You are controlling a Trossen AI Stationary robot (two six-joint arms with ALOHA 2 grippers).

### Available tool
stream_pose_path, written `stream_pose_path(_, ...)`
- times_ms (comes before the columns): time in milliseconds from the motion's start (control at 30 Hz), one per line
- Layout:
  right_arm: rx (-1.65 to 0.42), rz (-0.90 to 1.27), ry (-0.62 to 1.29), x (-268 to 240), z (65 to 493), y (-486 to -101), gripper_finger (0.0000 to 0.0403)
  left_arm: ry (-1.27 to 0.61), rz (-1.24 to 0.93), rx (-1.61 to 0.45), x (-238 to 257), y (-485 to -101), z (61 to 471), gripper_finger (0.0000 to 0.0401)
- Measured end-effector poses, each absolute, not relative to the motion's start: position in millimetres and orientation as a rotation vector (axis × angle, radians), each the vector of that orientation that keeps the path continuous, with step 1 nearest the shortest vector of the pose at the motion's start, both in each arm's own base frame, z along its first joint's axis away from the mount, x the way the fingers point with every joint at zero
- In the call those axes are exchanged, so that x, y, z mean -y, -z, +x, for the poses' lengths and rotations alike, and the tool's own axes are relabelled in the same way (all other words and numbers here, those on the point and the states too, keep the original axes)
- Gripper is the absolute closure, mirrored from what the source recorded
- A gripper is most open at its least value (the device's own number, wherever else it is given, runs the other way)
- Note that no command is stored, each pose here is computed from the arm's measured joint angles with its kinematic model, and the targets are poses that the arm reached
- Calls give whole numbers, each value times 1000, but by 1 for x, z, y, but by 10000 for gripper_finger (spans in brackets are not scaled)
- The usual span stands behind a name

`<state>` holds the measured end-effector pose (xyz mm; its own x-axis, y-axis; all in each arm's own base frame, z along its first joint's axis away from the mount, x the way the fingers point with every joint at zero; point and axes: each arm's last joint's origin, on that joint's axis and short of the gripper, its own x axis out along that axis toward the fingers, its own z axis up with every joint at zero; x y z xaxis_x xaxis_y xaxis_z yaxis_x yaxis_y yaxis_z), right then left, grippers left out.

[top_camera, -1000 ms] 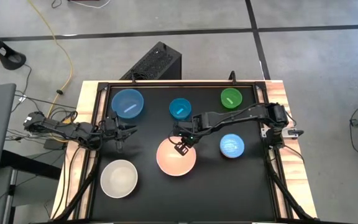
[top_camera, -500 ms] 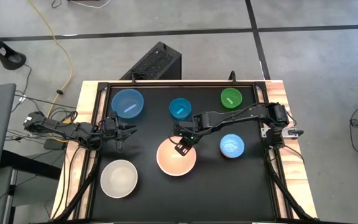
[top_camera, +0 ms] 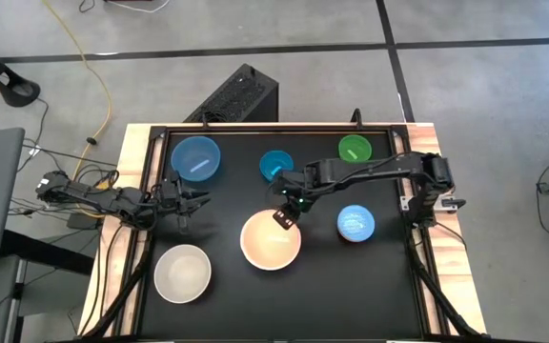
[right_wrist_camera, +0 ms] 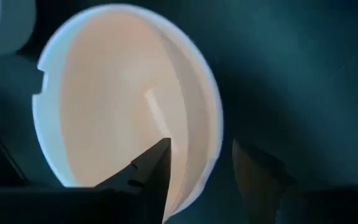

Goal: Nest bowls inside each other
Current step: Stack the light orange bowl into the pink bowl

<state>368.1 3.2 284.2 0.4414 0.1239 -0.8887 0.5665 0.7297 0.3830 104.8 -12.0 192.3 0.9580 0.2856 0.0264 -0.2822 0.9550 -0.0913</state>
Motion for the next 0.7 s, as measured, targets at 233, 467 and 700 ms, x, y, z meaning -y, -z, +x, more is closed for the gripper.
stream_pose_path(233, -1032, 670, 274, -16, 358, -305, 225, -288, -86, 37, 12, -192, 105, 314)
stream_pose_path(467, -1064, 570, 183, -38, 363, -296, 345, -288, -85, 34, 12, -192, 105, 314)
stream_pose_path(700, -1055, 583, 209, -19, 370, -280, 387, -288, -84, 32, 12, -191, 105, 314)
